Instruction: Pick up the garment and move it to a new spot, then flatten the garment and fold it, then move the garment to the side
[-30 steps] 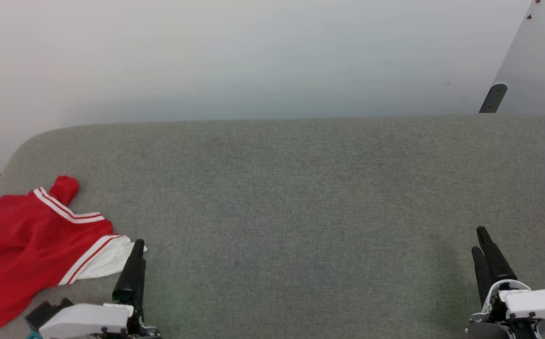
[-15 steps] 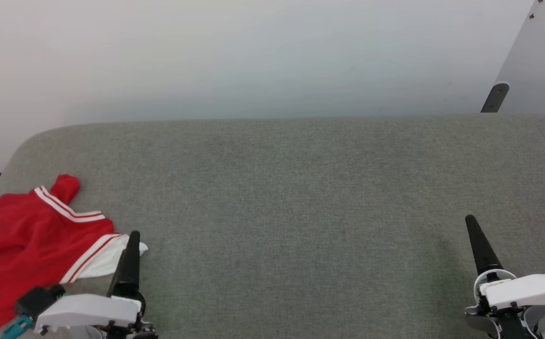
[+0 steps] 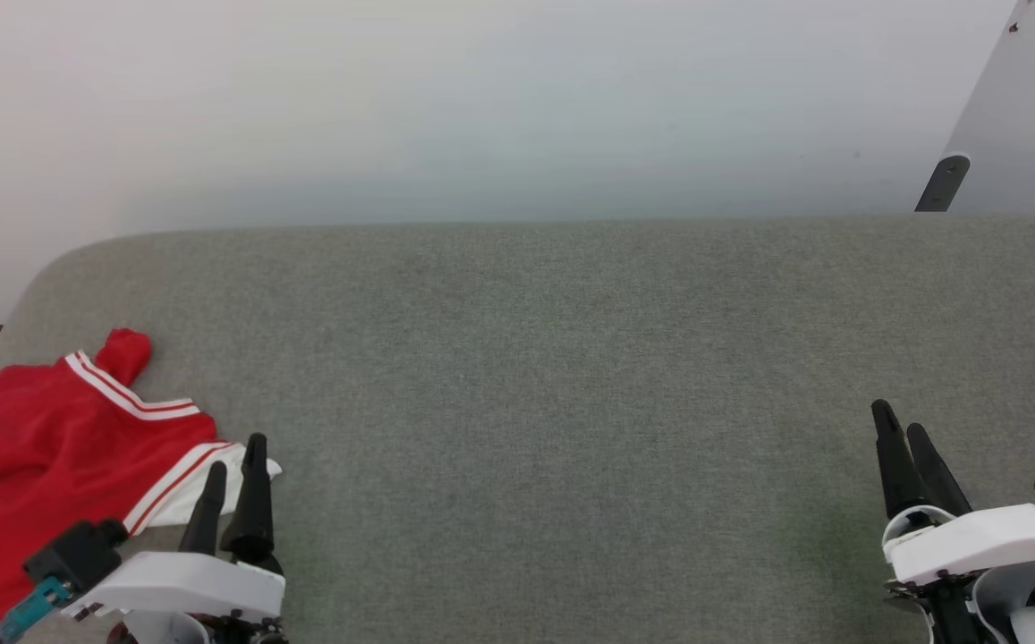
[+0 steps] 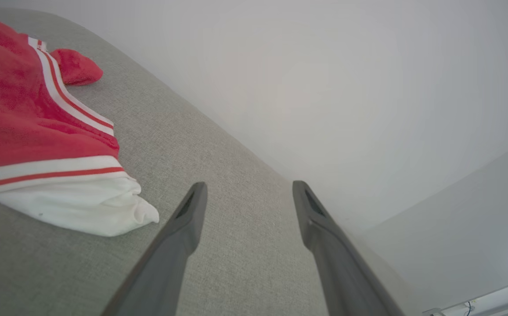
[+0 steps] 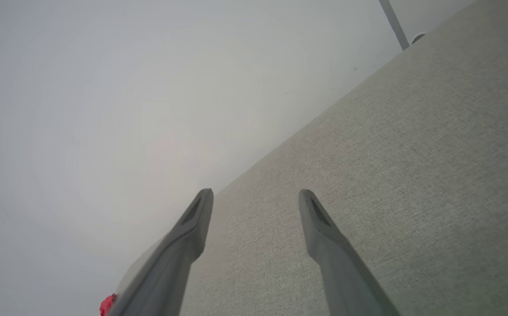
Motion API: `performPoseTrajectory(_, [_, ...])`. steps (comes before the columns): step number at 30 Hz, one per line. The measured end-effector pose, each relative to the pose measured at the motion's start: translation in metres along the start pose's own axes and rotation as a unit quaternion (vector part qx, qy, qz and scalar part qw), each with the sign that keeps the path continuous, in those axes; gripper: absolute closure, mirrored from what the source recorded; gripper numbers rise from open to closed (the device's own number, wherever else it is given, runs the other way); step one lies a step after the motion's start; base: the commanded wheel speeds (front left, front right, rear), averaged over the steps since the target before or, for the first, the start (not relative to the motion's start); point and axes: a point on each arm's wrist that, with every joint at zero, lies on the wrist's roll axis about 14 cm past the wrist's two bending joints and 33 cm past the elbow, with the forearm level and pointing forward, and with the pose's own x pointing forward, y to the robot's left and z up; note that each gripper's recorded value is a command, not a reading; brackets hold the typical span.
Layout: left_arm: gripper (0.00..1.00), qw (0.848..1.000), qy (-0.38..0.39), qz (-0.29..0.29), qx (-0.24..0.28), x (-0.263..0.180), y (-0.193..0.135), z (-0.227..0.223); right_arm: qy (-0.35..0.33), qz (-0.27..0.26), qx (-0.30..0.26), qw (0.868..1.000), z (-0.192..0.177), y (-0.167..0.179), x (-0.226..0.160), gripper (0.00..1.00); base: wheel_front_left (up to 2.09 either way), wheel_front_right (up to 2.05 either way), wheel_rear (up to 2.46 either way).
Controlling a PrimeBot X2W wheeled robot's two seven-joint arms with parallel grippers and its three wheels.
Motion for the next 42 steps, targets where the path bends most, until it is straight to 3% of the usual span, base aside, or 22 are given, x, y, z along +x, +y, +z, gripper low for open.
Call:
performPoseTrajectory(16, [0.0, 0.992, -0.011, -0.013, 0.122, 0.0, -0.004, 0.004, -0.005, 0.02, -0.137, 0.99, 0.0, 0.01, 0.005, 0.0, 0.0, 0.0, 0.0])
performPoseTrajectory(42, [0.0, 0.966, -0.006, -0.03, 0.256, -0.004, 0.0, -0.002, -0.026, 0.033, -0.275, 0.96, 0.008, 0.012, 0.005, 0.0, 0.0, 0.0, 0.0])
